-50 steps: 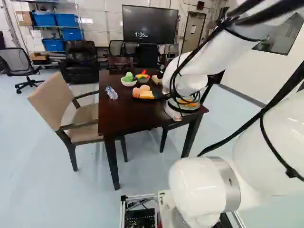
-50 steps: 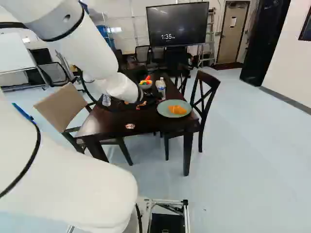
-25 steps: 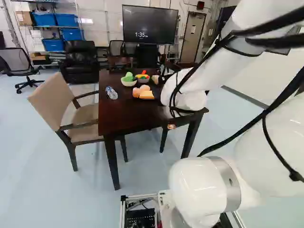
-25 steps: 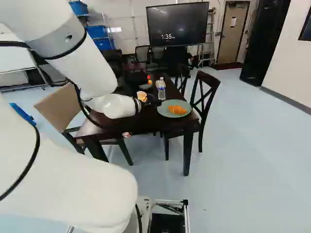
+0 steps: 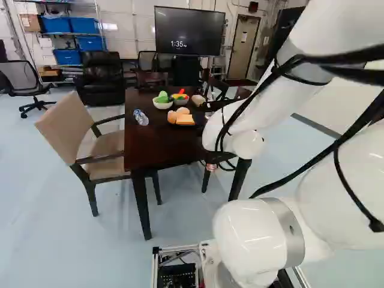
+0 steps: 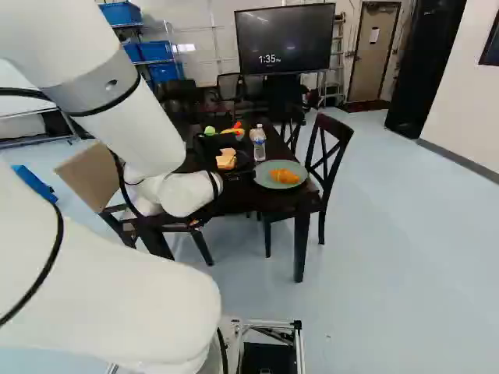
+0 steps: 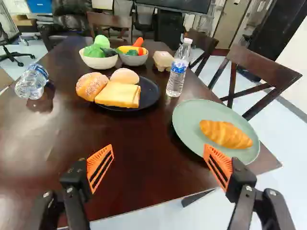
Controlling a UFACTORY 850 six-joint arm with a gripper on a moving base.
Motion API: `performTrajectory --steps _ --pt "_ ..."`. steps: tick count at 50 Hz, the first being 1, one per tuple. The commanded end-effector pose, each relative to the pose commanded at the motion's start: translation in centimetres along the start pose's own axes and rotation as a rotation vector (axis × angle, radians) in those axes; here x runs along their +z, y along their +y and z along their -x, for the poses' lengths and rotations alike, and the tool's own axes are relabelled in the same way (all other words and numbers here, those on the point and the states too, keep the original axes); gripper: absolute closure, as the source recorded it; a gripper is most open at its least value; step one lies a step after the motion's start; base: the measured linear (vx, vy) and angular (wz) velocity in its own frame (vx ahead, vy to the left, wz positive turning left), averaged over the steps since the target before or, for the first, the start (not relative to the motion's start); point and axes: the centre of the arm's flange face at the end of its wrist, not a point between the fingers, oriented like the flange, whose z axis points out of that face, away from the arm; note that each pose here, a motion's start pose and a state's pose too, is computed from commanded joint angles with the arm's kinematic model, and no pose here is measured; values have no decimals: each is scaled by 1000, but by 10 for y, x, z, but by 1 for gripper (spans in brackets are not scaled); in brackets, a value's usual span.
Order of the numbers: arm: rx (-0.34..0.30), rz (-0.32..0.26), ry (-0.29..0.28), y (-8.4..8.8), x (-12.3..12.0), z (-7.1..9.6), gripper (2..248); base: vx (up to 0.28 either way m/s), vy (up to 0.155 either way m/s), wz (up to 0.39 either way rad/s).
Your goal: Move the croissant to the empty plate
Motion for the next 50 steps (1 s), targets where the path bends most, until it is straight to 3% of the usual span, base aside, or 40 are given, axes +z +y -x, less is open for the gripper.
performTrajectory --steps 25,50 --pt "70 -29 63 -7 -12 20 3 0 0 0" --pt "100 -44 88 -10 -18 28 3 0 0 0"
